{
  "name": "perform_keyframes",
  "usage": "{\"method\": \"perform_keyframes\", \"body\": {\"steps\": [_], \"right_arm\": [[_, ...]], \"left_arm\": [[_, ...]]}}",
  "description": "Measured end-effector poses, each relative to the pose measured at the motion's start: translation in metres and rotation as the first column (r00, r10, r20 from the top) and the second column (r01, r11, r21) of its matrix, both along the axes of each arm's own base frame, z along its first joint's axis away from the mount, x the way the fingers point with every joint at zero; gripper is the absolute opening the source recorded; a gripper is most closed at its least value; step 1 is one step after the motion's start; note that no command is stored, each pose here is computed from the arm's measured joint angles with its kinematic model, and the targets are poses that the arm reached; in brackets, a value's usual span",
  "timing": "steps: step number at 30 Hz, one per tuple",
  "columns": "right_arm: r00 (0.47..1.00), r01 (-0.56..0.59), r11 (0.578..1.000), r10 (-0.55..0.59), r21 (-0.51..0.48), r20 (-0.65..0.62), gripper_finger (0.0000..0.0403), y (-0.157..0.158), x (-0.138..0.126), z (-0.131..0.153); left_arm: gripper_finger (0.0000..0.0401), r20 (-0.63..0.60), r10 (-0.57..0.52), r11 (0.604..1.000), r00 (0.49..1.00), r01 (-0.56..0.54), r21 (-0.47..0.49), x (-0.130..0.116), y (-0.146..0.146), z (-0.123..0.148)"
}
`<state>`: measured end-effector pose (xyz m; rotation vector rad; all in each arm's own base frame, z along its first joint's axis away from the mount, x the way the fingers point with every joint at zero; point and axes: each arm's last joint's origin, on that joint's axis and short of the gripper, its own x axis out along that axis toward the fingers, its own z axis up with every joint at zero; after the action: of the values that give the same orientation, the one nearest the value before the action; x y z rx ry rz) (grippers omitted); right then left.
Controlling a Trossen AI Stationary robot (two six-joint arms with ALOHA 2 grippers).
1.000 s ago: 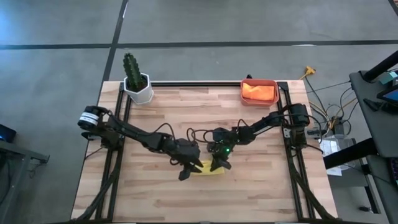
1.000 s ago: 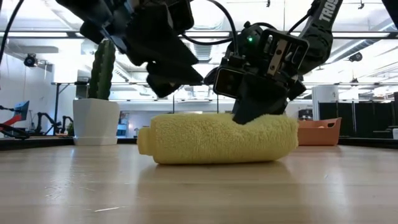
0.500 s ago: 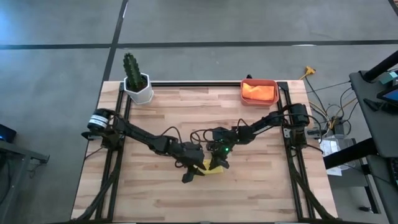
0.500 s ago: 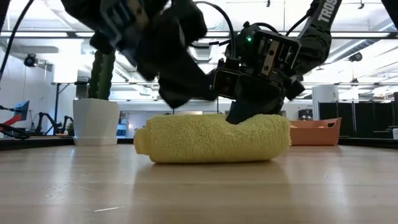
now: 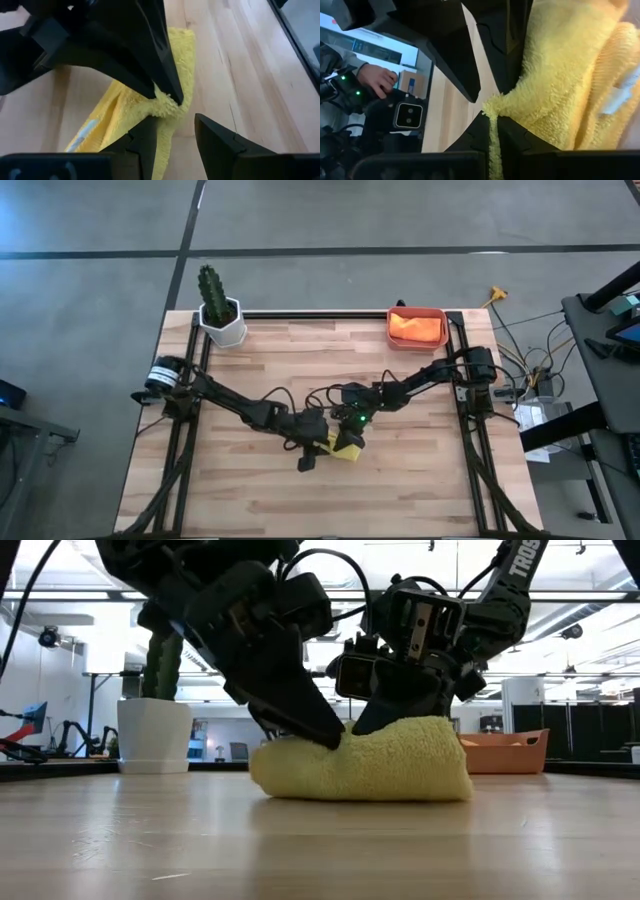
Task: Roll microfiber towels into tight, uniform cylinder then place into a basket
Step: Roll the yellow towel
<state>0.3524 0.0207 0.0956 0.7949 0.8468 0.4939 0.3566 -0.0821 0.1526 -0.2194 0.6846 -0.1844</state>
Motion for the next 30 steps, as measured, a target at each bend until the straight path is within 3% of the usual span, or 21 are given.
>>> {"method": "perform_keyframes", "body": {"steps": [9,15,18,22,25,30], "right_arm": [[1.000,-0.018,1.000,0.018,-0.008,-0.024,0.0013,0.003,-0.002,-0.002],[0.999,-0.025,1.000,0.024,-0.009,-0.026,0.0013,0.004,-0.002,-0.002],[0.999,-0.028,1.000,0.028,-0.006,-0.026,0.0013,0.004,-0.002,-0.002],[0.999,-0.037,0.999,0.037,0.003,-0.025,0.0013,0.004,-0.003,-0.002],[0.999,-0.047,0.999,0.048,0.012,-0.024,0.0013,0.004,-0.003,-0.002],[0.997,-0.067,0.997,0.068,0.035,-0.023,0.0013,0.005,-0.003,-0.001]], "left_arm": [[0.0118,-0.008,-0.001,1.000,1.000,0.001,-0.001,0.000,0.001,-0.003],[0.0118,0.030,-0.027,0.999,0.999,0.028,-0.031,-0.008,-0.003,0.022],[0.0118,0.047,-0.075,0.997,0.996,0.074,0.023,-0.016,-0.006,0.036],[0.0121,0.066,-0.111,0.981,0.992,0.098,0.169,-0.025,-0.006,0.046],[0.0133,0.030,-0.154,0.960,0.988,0.142,0.241,-0.027,-0.005,0.035],[0.0175,-0.004,-0.114,0.972,0.993,0.113,0.208,-0.025,0.004,0.020]]}}
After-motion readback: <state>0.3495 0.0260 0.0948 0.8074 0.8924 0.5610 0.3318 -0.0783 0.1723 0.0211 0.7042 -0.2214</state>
